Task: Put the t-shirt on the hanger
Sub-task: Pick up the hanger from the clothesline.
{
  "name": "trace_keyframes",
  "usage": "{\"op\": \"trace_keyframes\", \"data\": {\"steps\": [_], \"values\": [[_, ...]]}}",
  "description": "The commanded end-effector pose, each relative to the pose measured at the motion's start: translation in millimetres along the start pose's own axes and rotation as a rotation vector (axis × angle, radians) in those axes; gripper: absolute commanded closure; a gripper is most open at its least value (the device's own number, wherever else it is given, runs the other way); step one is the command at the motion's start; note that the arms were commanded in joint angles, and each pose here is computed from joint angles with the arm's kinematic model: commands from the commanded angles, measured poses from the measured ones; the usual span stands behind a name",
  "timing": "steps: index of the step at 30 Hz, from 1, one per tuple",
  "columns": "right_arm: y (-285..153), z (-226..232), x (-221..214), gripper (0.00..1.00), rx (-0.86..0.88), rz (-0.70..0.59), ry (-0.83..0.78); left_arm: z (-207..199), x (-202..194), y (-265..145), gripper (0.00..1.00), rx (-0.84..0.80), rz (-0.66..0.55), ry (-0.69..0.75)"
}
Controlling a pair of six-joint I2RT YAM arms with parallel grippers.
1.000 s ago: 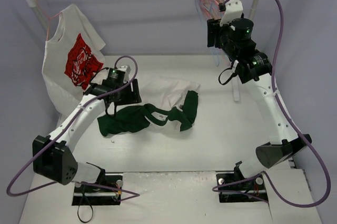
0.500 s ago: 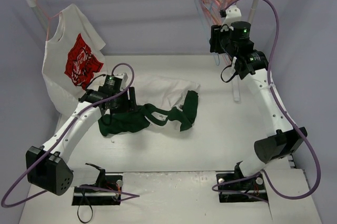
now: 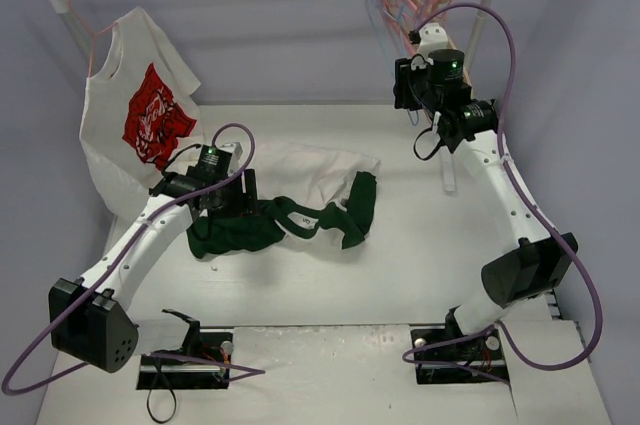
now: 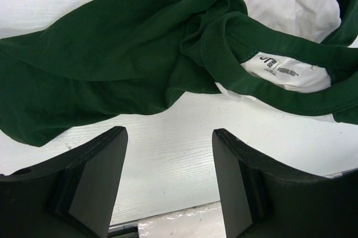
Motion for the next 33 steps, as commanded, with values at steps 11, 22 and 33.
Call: {"op": "trace_keyframes", "data": {"steps": [11, 22, 33], "values": [[-9.4, 5.5, 54.8, 1.00, 0.030, -0.206, 0.025, -6.3, 14.4, -11.3, 0.38, -0.032, -0.047, 0.021], [-86.3, 37.1, 107.2, 1.00, 0.206, -0.382, -0.050, -7.1, 19.4, -12.7, 0.38, -0.028, -0.054, 0.018], [-134.7, 49.8, -34.7, 1.00, 0.424, -0.032, -0.151, -26.3, 18.9, 9.5, 0.39, -0.106, -0.008, -0.018]]}}
Point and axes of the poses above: each gripper's point midway between its finger pads, its own y axis out along the fingers, its own z axis along the line the jaws close on, x = y × z, the point moved 2 cm from there along -y, back along the fingers, and after that the axes turned 7 degrees about y, right-handed, at the moved point
